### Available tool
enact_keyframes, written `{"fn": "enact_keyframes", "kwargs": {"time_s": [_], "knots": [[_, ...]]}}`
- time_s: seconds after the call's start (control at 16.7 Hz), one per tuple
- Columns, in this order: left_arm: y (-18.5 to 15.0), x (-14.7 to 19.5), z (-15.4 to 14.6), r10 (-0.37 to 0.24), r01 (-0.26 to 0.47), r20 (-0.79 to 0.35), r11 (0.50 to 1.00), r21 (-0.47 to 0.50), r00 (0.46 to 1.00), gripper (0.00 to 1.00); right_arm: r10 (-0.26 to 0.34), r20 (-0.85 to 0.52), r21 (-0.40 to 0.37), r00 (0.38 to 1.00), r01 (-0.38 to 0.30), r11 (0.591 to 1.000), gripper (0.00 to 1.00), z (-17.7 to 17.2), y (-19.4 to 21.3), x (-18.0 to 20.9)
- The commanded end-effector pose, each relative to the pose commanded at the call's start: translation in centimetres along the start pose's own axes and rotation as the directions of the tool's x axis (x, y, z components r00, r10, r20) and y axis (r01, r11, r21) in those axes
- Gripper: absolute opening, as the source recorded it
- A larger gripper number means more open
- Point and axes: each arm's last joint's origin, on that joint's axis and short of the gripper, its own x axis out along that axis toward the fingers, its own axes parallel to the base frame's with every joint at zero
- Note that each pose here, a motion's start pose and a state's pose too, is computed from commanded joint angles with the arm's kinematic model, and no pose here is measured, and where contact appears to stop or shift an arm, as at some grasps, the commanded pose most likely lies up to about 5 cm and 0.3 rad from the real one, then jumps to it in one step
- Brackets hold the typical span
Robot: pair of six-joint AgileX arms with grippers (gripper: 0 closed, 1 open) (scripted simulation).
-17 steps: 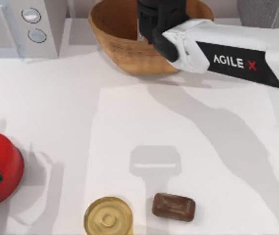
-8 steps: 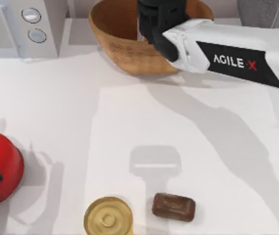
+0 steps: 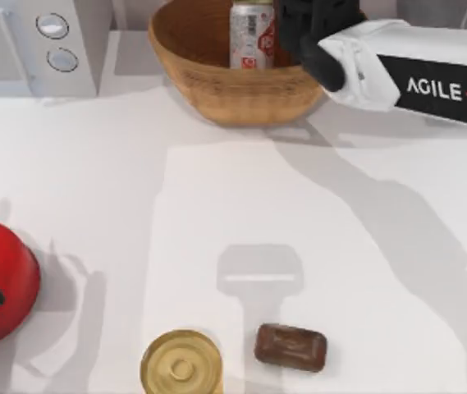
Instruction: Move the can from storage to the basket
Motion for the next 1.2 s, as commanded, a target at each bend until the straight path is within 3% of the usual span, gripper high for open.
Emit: {"fn": "enact_keyframes", "kwargs": {"time_s": [0.3, 0.66, 0.96, 1.2], "knots": [[0.0, 0.0, 0.0, 0.000, 0.000, 0.000, 1.000, 0.000, 1.000, 1.00, -0.007, -0.071, -0.018, 0.997, 0.005, 1.000, 1.00, 2.7, -9.6, -3.8], [0.0, 0.0, 0.0, 0.000, 0.000, 0.000, 1.000, 0.000, 1.000, 1.00, 0.020, -0.102, 0.005, 0.995, -0.019, 1.000, 1.00, 4.3, -20.0, -15.2], [0.0, 0.0, 0.0, 0.000, 0.000, 0.000, 1.000, 0.000, 1.000, 1.00, 0.046, -0.046, 0.025, 0.998, -0.045, 0.999, 1.00, 1.7, -24.6, -25.9], [0.0, 0.0, 0.0, 0.000, 0.000, 0.000, 1.000, 0.000, 1.000, 1.00, 0.052, -0.001, 0.024, 0.999, -0.052, 0.998, 1.00, -2.8, -26.1, -31.4]]}}
